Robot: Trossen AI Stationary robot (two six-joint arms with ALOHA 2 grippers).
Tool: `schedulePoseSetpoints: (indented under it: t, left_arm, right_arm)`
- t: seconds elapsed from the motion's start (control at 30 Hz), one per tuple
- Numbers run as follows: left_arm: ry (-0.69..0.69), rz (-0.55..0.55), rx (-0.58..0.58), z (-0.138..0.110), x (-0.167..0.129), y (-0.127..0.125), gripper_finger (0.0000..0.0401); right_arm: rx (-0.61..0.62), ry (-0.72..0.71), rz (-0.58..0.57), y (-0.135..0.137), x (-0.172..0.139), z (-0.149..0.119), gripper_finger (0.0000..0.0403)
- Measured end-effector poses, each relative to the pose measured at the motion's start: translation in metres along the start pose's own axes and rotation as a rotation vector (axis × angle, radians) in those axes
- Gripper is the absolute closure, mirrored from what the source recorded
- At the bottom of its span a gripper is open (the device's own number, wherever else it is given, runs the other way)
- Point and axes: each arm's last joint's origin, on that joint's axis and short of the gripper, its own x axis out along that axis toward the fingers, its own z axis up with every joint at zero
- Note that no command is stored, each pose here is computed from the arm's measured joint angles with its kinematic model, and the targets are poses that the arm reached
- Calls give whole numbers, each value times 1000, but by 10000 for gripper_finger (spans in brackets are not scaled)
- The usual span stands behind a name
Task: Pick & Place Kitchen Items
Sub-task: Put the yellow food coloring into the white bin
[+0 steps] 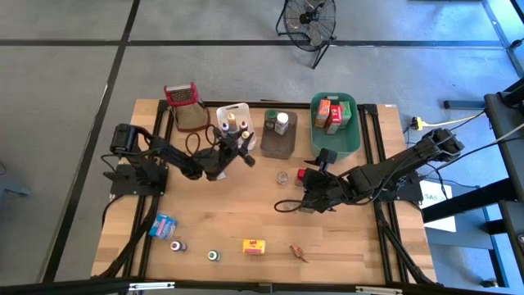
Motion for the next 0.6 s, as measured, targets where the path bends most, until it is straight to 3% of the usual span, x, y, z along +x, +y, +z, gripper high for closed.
schedulePoseSetpoints:
  t: [0.3, 0.6]
  left_arm:
    - [77, 57, -114, -5, 3, -6, 290]
    - [64, 143, -58, 13, -9, -26, 290]
  right_arm:
    - [-16, 0, -1, 0, 0, 0, 137]
    - [-63, 5, -2, 0, -1, -1, 137]
